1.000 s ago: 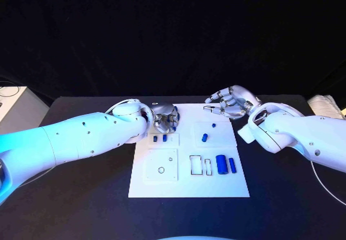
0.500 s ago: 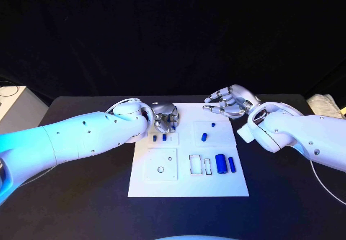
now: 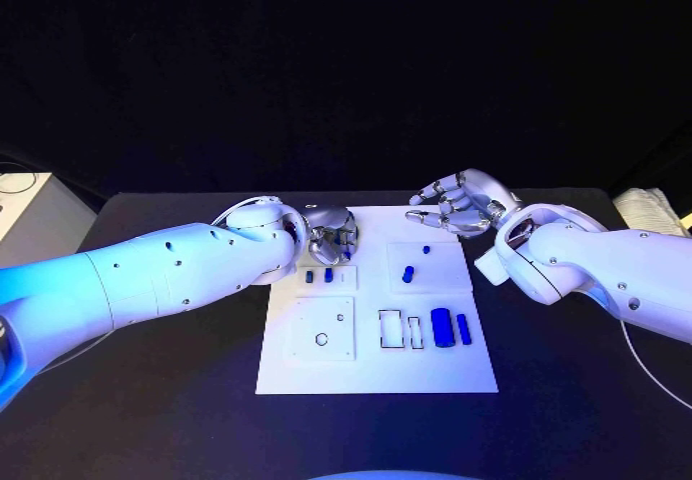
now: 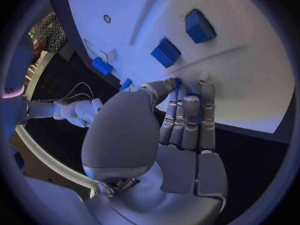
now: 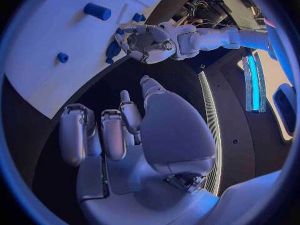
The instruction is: Assemble the parts on the task board
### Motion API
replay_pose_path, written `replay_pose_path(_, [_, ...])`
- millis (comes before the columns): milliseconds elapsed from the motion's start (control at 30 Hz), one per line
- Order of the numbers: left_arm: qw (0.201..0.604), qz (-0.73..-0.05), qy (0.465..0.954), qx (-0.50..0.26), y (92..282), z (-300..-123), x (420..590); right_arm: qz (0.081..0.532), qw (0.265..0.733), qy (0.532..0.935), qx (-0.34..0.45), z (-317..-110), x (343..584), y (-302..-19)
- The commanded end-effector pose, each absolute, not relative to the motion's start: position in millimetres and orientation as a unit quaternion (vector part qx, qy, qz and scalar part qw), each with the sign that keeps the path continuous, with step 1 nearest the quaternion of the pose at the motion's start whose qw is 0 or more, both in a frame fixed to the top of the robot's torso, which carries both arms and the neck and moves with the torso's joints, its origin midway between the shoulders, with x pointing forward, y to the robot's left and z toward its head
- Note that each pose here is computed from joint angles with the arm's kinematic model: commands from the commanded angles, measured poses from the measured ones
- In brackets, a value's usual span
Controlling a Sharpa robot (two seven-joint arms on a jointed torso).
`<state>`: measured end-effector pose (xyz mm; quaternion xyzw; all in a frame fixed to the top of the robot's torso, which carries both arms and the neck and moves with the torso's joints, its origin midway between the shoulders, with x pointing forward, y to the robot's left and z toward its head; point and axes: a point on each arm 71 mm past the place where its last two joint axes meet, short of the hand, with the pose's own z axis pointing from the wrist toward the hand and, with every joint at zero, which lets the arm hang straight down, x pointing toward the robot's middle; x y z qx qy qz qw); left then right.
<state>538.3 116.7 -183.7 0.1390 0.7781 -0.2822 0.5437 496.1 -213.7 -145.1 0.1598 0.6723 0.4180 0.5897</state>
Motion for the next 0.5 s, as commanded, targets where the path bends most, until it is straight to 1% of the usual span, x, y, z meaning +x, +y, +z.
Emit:
replay_pose_path(33, [0.522, -0.274, 0.795, 0.144, 116.3, -193.1, 535.5, 0.422, 0.588, 0.673, 0.153, -144.7, 495.3, -212.2])
replay_pose_path(500, [0.551, -0.303, 0.766, 0.131, 118.3, -187.8, 535.6, 0.422, 0.588, 0.673, 0.152, -144.6, 495.2, -211.8])
